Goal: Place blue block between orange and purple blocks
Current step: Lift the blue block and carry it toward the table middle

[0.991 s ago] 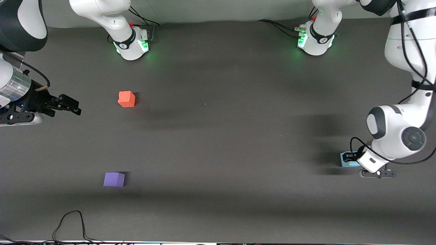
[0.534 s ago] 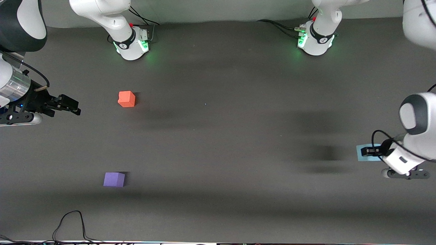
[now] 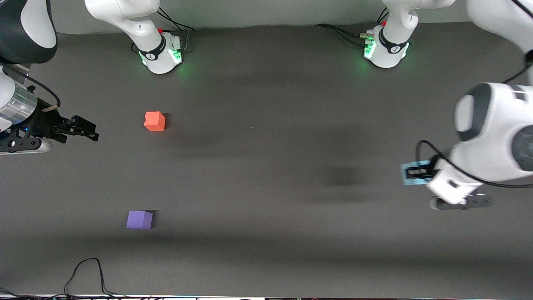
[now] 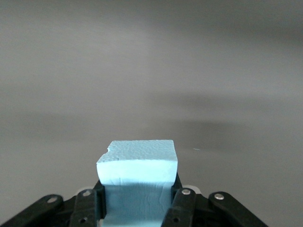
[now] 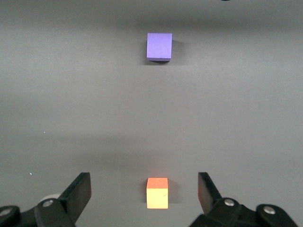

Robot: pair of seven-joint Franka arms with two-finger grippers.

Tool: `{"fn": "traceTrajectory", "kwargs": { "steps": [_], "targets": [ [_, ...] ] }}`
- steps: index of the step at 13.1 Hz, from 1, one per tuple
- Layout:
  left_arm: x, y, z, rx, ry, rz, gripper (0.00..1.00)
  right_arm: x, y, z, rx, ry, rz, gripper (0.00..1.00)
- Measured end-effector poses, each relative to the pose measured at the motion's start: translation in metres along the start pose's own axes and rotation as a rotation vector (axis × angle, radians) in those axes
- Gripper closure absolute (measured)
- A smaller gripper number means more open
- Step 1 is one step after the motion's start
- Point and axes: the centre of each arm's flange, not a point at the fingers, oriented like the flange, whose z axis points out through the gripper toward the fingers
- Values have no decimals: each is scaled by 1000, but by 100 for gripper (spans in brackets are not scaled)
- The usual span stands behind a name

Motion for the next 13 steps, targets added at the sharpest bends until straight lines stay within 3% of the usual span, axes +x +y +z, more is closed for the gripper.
{"fn": "traceTrajectory", "kwargs": {
  "steps": [7,13],
  "targets": [
    [-87,234,4,-42,75,-79,49,0,-2,0,0,0,-5,0],
    [-164,375,109,-46,99,9,49,0,-1,0,0,-1,-4,0]
  ]
}}
